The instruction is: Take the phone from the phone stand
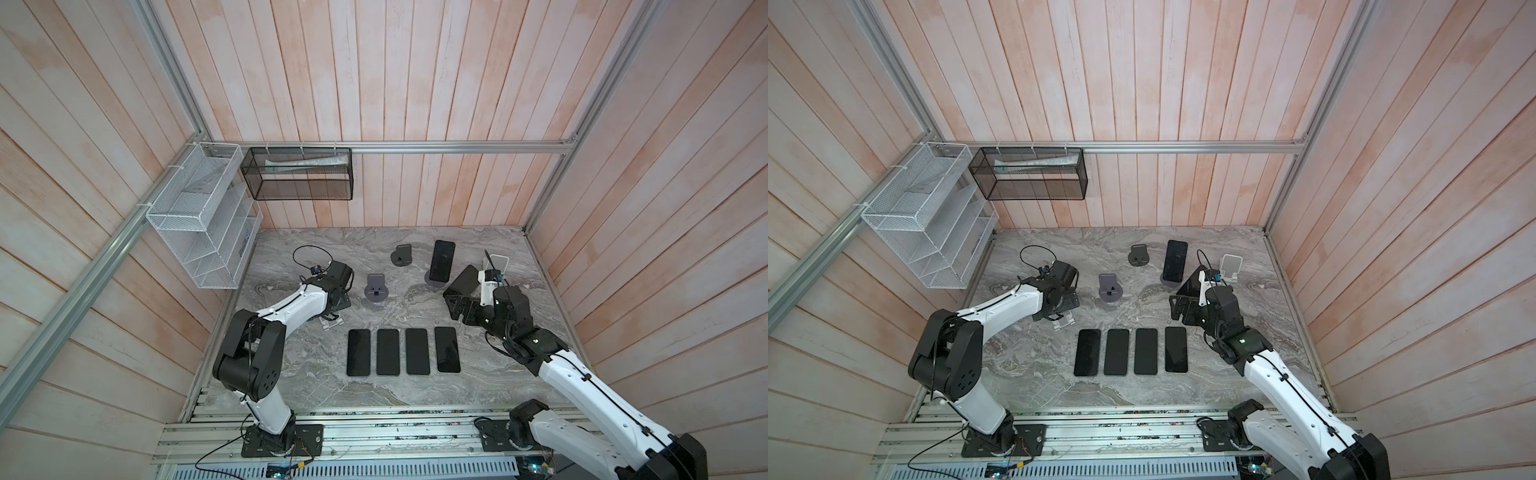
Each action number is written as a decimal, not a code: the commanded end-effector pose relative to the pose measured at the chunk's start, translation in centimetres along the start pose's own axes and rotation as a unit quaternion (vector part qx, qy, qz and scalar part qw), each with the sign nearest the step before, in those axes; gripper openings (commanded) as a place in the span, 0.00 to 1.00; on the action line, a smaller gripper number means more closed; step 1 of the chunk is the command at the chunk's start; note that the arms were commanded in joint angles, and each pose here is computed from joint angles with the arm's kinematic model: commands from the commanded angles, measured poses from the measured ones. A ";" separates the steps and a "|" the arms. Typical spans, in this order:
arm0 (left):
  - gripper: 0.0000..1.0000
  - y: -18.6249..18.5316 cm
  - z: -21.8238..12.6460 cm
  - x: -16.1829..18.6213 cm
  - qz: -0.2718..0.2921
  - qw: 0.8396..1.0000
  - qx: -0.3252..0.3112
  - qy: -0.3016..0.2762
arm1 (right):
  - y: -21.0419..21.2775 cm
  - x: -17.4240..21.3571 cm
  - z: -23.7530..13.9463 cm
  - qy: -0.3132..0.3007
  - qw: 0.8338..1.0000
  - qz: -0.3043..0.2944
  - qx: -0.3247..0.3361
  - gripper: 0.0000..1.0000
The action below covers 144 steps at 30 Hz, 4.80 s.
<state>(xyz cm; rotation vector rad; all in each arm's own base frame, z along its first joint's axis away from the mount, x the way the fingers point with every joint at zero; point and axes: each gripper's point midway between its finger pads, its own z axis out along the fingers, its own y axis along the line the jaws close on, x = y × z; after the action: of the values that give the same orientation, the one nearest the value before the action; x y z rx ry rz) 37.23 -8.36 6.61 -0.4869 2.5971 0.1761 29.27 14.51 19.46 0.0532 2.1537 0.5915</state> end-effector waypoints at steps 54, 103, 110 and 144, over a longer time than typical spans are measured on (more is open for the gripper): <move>1.00 -1.0 -2.3 3.9 -0.203 0.971 -0.122 0.045 | -1.3 1.2 -0.5 0.002 1.000 -0.030 0.010 0.98; 0.54 -11.5 3.9 -9.2 0.178 0.975 0.117 -0.056 | -1.8 -0.5 -4.6 -0.015 0.999 -0.012 0.045 0.95; 0.60 -11.8 5.2 -8.3 0.184 0.974 0.131 -0.023 | -1.6 -2.4 -5.0 -0.025 0.997 -0.035 0.063 0.96; 1.00 -8.7 -16.2 -12.4 0.054 0.929 0.320 -0.178 | -5.1 -2.4 -2.4 0.023 0.989 0.143 0.022 0.12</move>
<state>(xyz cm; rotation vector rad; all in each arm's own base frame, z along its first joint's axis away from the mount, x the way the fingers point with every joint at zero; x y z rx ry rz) 43.67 -14.70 24.46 -0.0873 2.2399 -0.3423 29.71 6.38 20.99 0.3846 2.2031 0.5362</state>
